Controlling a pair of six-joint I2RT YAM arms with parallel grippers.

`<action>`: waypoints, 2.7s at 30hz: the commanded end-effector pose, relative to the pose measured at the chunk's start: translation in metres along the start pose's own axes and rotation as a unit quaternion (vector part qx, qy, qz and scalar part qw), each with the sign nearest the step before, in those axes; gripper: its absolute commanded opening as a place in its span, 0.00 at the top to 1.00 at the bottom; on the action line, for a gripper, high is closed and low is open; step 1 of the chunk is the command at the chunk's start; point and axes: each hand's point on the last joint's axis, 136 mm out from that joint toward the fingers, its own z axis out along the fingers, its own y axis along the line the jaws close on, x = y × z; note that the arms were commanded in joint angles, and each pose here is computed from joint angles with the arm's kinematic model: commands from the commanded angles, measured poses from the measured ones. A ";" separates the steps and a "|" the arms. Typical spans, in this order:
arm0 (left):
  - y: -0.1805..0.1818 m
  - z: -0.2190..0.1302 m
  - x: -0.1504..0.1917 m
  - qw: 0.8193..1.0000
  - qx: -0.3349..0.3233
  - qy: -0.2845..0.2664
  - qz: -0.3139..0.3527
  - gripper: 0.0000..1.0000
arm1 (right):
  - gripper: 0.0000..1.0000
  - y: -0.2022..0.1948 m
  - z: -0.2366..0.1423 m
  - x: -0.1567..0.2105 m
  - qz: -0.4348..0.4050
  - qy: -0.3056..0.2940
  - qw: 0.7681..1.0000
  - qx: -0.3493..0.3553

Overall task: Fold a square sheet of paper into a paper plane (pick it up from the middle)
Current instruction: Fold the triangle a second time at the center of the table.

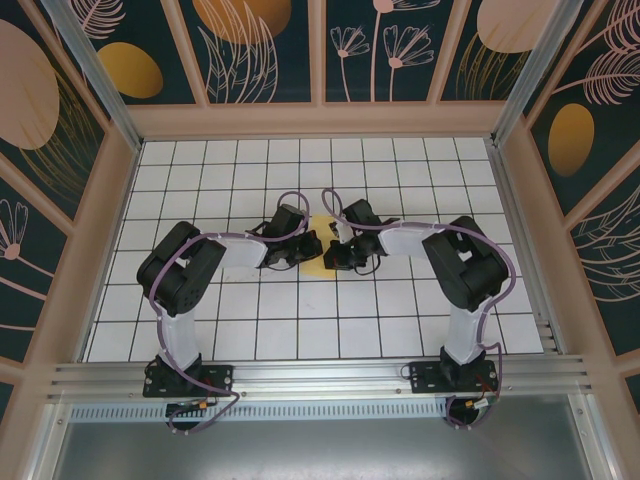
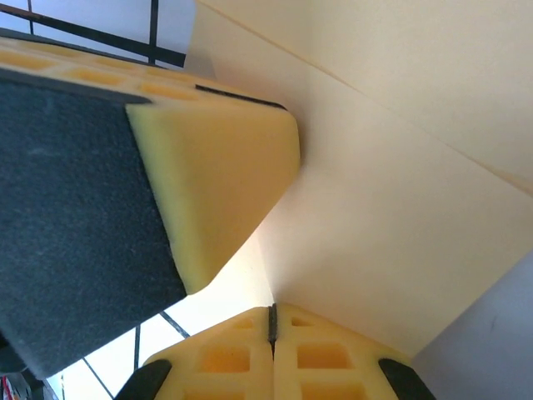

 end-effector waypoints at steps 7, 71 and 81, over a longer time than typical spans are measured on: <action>0.074 0.008 0.036 0.991 -0.124 0.038 -0.034 0.94 | 0.94 -0.020 -0.011 0.051 0.013 0.053 0.998 0.023; -0.025 -0.022 -0.018 0.999 0.031 -0.042 0.007 0.86 | 1.00 -0.041 -0.008 0.045 0.057 0.036 0.996 0.058; -0.043 -0.035 0.001 0.995 0.082 -0.058 -0.025 1.00 | 1.00 -0.045 -0.007 0.045 0.071 0.034 0.995 0.069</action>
